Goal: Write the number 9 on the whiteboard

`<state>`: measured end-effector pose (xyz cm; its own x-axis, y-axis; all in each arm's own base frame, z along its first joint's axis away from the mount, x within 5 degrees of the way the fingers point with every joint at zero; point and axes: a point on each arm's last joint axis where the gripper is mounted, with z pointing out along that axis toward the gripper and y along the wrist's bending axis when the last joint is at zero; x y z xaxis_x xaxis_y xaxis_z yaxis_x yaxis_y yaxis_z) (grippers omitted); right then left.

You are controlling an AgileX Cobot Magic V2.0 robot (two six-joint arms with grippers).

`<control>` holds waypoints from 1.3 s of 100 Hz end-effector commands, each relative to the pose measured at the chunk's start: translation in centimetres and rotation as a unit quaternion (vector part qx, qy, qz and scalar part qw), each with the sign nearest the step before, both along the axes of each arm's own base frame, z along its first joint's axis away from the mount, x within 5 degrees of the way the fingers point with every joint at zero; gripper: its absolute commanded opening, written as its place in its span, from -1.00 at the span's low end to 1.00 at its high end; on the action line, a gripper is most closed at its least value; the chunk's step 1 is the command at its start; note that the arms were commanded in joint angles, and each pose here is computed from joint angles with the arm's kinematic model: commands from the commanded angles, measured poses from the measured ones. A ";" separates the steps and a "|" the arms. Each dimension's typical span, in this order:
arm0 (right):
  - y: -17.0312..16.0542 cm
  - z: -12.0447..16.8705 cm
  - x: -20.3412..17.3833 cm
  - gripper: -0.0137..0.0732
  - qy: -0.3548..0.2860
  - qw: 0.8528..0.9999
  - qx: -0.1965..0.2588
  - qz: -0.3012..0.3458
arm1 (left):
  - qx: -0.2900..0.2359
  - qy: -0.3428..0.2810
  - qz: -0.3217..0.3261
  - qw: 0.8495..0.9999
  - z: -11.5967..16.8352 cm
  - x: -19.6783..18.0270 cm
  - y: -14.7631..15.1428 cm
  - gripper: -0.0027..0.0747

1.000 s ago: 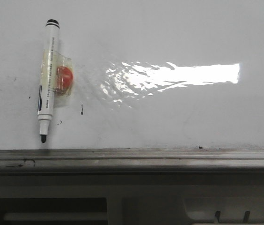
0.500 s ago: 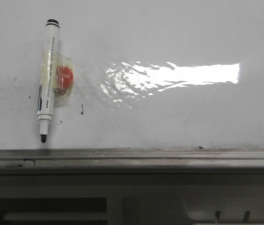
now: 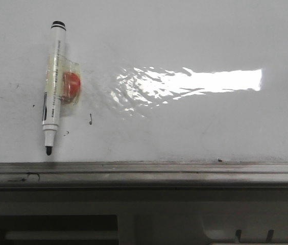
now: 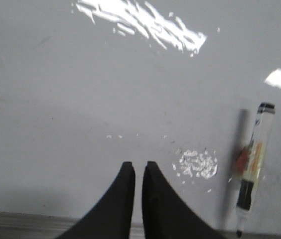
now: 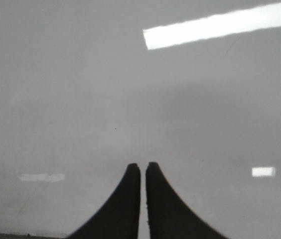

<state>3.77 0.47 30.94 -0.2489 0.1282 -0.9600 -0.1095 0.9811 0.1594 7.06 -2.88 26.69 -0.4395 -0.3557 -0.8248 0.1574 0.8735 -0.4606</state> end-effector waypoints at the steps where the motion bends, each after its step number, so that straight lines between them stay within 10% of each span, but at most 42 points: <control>1: -0.1 2.6 0.4 -0.52 -0.019 1.000 -0.012 -0.005 | 0.033 0.014 -0.019 0.999 2.2 1.8 -0.4 -0.65; 11: 0.0 3.2 0.9 -0.11 -0.010 1.000 -0.013 -0.005 | 0.062 0.056 -0.058 0.995 2.5 3.5 -1.1 -0.15; 25: 0.2 3.0 1.7 0.26 0.009 1.000 -0.015 -0.004 | 0.058 0.069 -0.106 0.990 2.9 5.1 -2.1 -0.01; 68: 0.5 3.1 3.7 0.24 0.014 1.000 -0.015 -0.002 | 0.019 0.083 -0.232 0.969 1.6 7.0 -7.8 -0.01; 130: 0.8 3.0 4.5 0.24 0.021 1.000 -0.010 0.001 | 0.036 0.103 -0.196 0.975 -2.4 9.7 -12.9 -0.01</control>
<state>7.92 1.14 32.37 -0.3772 0.1006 -0.9207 -0.0874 0.9858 0.1436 15.60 -15.70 23.81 -0.7312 -0.0090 -0.6821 0.4285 0.7720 -0.4695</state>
